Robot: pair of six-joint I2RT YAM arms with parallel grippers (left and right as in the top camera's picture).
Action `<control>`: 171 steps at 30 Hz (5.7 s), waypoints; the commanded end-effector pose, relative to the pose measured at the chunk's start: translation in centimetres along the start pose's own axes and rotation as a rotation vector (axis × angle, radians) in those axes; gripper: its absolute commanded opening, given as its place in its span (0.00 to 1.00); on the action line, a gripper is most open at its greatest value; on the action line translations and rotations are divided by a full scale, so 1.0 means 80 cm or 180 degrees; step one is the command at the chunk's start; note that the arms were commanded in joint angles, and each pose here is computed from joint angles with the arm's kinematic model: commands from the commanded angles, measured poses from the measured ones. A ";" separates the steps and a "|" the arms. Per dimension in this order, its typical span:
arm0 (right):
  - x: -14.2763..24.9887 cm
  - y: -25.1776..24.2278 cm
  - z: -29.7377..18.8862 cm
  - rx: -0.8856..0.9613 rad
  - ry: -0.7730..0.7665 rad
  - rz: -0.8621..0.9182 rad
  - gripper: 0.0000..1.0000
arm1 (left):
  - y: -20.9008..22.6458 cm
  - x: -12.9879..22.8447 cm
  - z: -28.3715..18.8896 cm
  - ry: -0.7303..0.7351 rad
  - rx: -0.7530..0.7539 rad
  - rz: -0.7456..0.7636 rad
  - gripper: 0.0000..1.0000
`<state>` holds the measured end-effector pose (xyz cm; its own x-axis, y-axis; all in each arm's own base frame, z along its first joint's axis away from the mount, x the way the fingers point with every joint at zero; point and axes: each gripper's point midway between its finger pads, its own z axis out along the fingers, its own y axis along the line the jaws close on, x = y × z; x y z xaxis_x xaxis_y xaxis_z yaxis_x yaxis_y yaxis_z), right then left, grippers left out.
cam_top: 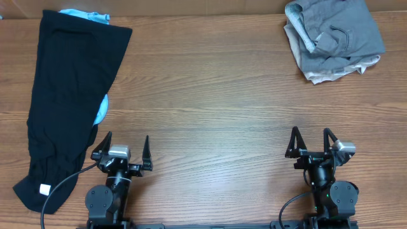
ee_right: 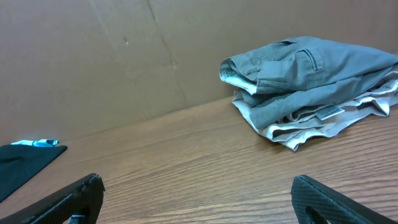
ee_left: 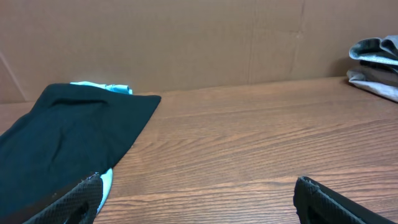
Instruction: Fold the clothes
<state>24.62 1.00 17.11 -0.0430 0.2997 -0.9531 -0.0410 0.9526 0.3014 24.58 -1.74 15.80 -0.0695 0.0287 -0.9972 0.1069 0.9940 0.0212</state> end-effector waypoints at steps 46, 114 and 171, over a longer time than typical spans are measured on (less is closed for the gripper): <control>-0.108 0.057 -0.019 -0.0449 -0.0440 -0.0312 1.00 | 0.009 -0.134 -0.018 0.0001 -0.0096 0.0206 1.00; 0.057 0.094 0.162 -0.0886 0.3110 0.0687 0.84 | 0.177 0.190 0.263 0.3779 -0.0390 0.0421 0.23; 0.070 0.078 0.133 -0.0812 0.3427 0.0808 0.86 | -0.278 -0.162 0.344 0.2272 0.1558 0.0475 0.94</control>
<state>34.37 8.04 12.43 -0.9181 0.2216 -0.3287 -0.0301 0.7878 0.6152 50.59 -27.68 25.96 -0.5874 0.3982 -0.7046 0.5811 0.8135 -0.0247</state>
